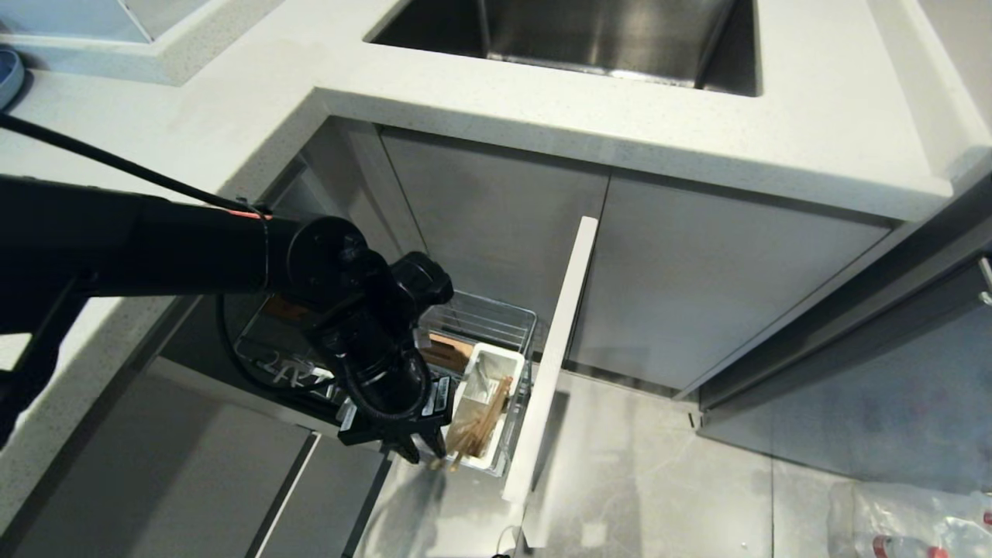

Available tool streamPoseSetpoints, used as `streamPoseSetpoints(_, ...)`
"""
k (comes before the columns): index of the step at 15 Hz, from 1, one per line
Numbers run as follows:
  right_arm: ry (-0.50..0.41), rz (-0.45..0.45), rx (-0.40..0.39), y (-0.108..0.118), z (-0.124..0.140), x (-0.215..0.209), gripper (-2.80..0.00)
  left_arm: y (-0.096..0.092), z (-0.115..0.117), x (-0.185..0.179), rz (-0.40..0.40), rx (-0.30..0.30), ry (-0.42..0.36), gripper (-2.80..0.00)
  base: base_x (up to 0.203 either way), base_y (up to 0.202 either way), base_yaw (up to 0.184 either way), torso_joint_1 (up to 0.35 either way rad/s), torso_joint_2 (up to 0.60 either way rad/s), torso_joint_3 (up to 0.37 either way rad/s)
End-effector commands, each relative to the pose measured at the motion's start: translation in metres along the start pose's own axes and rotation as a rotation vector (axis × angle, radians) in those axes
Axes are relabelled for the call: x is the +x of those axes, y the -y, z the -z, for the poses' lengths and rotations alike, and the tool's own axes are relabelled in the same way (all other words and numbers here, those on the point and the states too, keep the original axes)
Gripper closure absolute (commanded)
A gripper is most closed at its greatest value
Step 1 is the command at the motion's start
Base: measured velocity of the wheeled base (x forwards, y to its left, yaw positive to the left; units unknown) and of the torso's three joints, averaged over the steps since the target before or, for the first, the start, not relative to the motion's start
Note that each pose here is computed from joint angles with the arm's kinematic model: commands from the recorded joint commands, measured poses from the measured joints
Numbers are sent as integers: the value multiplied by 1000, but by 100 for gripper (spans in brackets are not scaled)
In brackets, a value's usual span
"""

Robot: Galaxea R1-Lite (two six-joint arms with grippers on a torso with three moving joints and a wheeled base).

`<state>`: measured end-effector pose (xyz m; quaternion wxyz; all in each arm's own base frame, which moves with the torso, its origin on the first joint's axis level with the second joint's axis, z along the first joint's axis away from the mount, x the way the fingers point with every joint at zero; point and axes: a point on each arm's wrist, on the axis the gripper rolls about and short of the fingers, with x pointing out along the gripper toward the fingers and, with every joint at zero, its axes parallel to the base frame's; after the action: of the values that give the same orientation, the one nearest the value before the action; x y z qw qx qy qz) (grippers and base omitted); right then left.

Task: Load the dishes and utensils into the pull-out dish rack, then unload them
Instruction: Take the chopsticks out of the cupboard

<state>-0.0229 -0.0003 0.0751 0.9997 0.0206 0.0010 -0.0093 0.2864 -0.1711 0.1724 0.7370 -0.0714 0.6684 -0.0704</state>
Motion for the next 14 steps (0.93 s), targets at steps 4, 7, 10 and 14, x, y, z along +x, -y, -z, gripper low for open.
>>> streamPoseSetpoints(4,-2,0,0,0,0,0,0,0,-5,10,-10,-14,-26,-280,0,0,0,0,0,0)
streamPoseSetpoints(7,-2,0,0,0,0,0,0,1,-10,20,3,-21,-59,-280,0,0,0,0,0,0)
streamPoseSetpoints(10,-2,0,0,0,0,0,0,3,-15,30,7,-42,-64,-280,0,0,0,0,0,0)
streamPoseSetpoints(14,-2,0,0,0,0,0,0,3,-21,52,-19,-62,-110,-280,0,0,0,0,0,0)
